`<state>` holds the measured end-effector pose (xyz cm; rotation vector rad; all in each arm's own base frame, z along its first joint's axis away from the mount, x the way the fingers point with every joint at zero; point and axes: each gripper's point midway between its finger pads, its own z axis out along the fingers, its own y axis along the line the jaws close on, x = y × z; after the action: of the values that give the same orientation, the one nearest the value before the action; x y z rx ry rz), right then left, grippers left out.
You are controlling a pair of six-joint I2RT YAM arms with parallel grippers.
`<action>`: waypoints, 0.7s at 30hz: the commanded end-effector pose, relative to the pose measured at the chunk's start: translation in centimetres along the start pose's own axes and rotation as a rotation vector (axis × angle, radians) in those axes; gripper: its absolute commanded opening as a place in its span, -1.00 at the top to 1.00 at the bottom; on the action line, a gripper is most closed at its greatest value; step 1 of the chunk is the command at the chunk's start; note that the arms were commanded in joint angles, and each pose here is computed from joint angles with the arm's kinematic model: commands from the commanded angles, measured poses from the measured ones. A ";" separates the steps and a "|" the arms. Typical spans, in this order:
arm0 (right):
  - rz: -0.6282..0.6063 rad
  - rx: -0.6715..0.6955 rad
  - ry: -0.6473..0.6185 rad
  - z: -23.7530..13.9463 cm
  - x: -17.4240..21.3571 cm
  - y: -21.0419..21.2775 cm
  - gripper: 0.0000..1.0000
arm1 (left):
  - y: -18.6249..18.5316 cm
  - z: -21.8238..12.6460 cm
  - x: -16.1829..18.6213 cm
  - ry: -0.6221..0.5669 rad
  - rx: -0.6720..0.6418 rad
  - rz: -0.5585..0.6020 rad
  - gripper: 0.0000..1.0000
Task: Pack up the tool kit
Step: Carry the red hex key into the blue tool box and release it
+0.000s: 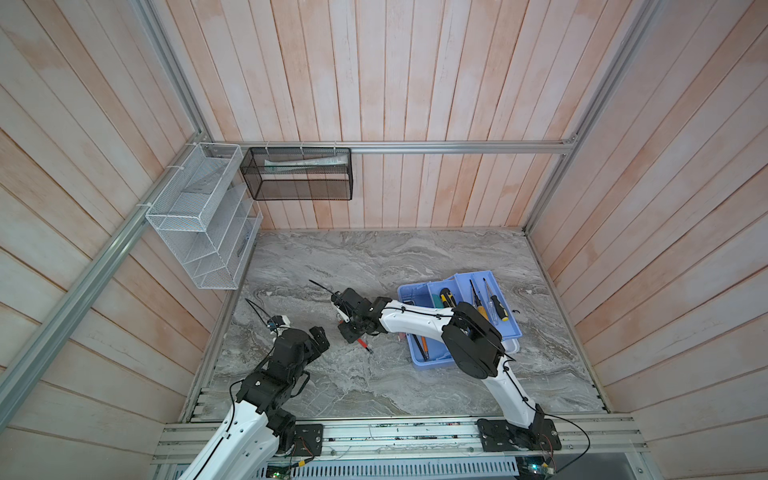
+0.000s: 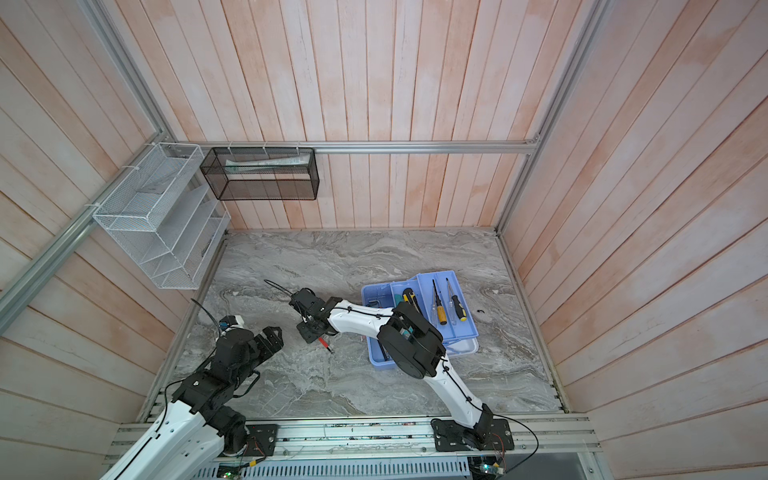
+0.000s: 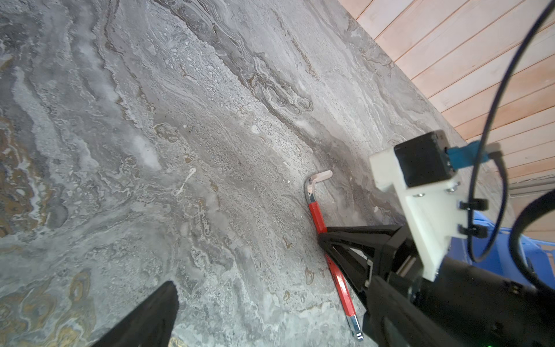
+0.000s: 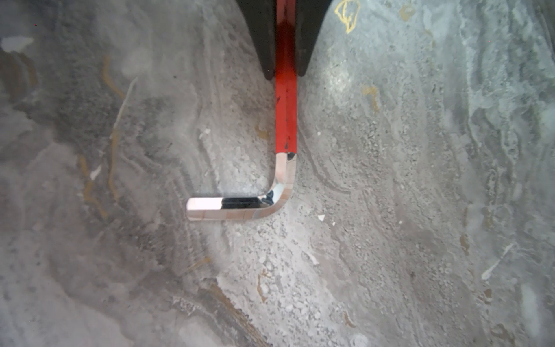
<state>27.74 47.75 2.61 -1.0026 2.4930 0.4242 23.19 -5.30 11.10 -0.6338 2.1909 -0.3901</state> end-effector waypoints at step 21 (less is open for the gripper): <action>0.348 0.396 -0.224 -17.5 1.4 -14.7 1.00 | -4.1 1.4 0.7 0.081 0.160 0.074 -1.00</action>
<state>32.38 32.53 14.99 -0.4643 2.4123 0.2417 24.39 -8.26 10.43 -0.5189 2.2585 -0.5041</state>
